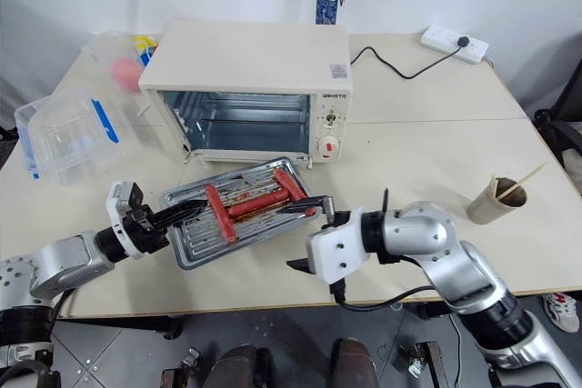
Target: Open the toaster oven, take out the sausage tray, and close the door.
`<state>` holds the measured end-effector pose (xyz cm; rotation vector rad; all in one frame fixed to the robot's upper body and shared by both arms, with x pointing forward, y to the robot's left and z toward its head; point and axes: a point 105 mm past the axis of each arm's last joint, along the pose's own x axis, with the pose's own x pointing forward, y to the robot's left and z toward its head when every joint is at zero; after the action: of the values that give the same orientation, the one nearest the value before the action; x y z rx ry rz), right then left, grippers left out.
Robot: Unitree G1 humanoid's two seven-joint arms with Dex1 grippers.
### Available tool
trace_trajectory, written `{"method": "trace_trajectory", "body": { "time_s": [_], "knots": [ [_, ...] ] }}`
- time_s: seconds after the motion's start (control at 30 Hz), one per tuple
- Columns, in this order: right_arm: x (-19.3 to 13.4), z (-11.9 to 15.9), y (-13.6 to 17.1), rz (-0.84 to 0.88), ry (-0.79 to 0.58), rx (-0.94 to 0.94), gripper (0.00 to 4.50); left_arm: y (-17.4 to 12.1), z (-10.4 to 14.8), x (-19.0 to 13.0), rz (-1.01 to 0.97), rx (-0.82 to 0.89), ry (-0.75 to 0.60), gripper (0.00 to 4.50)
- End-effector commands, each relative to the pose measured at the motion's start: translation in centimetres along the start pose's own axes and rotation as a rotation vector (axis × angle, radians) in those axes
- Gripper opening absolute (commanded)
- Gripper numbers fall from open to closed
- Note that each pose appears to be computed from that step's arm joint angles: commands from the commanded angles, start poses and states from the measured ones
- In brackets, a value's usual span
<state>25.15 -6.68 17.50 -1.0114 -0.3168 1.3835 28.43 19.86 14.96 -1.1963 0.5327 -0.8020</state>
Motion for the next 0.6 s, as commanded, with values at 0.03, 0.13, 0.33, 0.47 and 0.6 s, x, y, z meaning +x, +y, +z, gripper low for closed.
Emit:
{"method": "trace_trajectory", "body": {
  "time_s": [0.03, 0.13, 0.33, 0.47, 0.6],
  "knots": [
    [-1.5, -0.4, -1.0, -0.040, 0.017, 0.041, 3.54, -1.8, 0.0, -0.4, -0.098, 0.032, -0.023, 0.00],
    [-2.9, -2.5, -1.6, -0.061, 0.089, 0.111, 2.49, -2.2, 0.1, -1.3, -0.120, 0.047, -0.070, 0.00],
    [-4.1, -5.9, -2.4, -0.130, 0.161, 0.180, 0.52, -2.2, 0.2, -3.1, -0.122, 0.065, -0.169, 0.00],
    [-3.4, -7.4, -2.1, -0.150, 0.156, 0.245, 0.02, -2.4, 0.3, -4.8, -0.117, 0.091, -0.269, 0.00],
    [-1.7, -9.3, -1.3, -0.144, 0.158, 0.276, 0.02, -2.2, 0.1, -6.5, -0.091, 0.107, -0.371, 0.00]
  ]
}}
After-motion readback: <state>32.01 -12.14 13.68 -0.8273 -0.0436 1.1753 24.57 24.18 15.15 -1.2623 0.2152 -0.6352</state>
